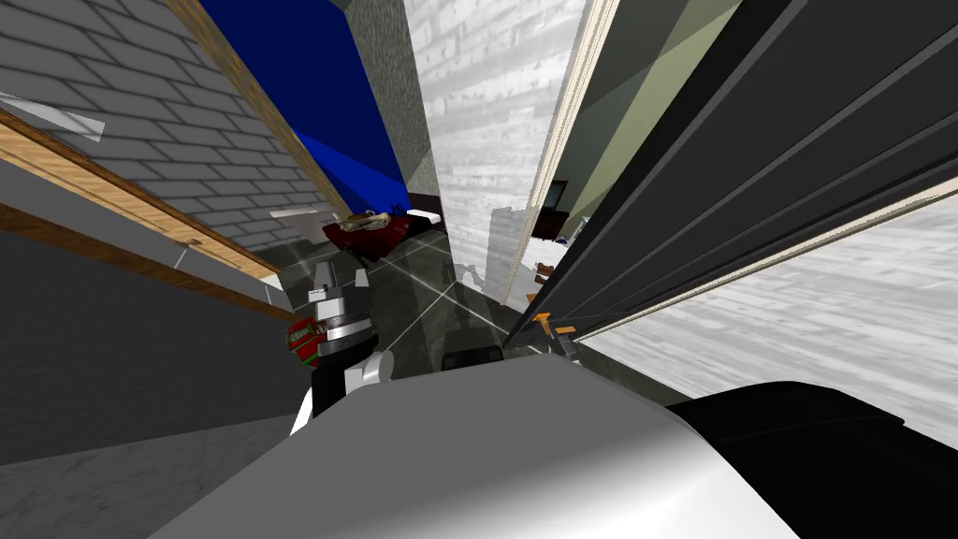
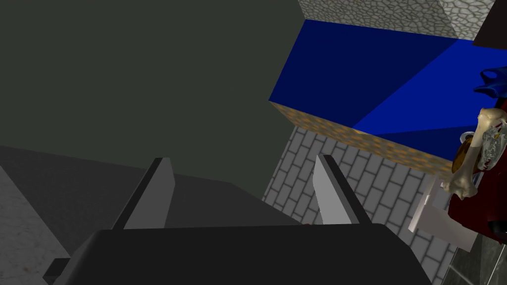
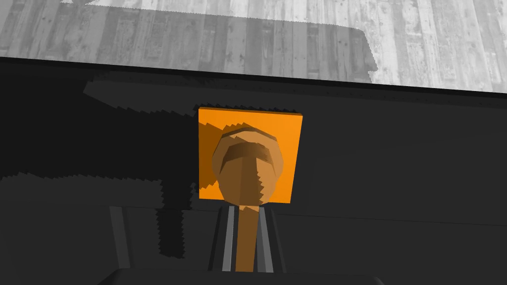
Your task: Pull the door open
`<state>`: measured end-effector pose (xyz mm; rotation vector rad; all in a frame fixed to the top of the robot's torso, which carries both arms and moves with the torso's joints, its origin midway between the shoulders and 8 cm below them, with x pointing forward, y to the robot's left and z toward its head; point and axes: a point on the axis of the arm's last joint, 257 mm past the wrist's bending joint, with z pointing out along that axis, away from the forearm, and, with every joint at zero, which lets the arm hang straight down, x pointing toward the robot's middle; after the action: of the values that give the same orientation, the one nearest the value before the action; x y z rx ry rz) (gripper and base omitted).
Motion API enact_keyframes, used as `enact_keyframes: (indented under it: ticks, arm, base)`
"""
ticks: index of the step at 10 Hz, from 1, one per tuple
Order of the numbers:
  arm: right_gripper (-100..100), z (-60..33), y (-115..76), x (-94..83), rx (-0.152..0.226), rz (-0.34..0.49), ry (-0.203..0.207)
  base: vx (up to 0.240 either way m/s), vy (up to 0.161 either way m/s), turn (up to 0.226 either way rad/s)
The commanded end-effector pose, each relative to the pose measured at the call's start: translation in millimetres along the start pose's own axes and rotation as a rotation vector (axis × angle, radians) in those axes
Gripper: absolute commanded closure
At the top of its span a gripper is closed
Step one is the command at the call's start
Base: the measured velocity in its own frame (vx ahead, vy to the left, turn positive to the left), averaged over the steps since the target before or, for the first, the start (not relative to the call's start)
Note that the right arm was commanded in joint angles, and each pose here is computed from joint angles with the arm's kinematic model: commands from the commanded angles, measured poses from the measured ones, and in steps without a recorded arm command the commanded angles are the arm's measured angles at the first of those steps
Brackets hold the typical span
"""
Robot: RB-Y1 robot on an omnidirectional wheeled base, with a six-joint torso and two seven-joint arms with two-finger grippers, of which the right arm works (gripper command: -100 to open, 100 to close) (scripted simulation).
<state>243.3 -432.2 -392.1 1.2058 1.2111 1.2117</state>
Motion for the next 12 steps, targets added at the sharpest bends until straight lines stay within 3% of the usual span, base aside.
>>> enact_keyframes:
  ticks: [1,3,4,5,6,12]
  arm:
    - [100,-1.4,-0.6,-0.1,0.002,0.0,-0.001]
    - [100,-1.4,-0.6,-0.1,0.002,0.0,-0.001]
    - [100,-11.0,-2.3,5.7,0.006,-0.001,0.02]
    - [100,-13.4,-2.3,7.1,0.006,-0.002,0.026]
    - [100,-21.5,-2.1,12.0,0.005,-0.002,0.045]
    - [100,-48.0,-0.6,27.5,0.002,0.0,0.106]
  base:
    - [-0.02,-0.002,0.0]
    - [-0.006,0.0,-0.004]
    - [-0.075,-0.038,0.169]
    - [-0.104,-0.053,0.141]
    - [-0.132,-0.059,0.165]
    - [-0.157,-0.088,0.091]
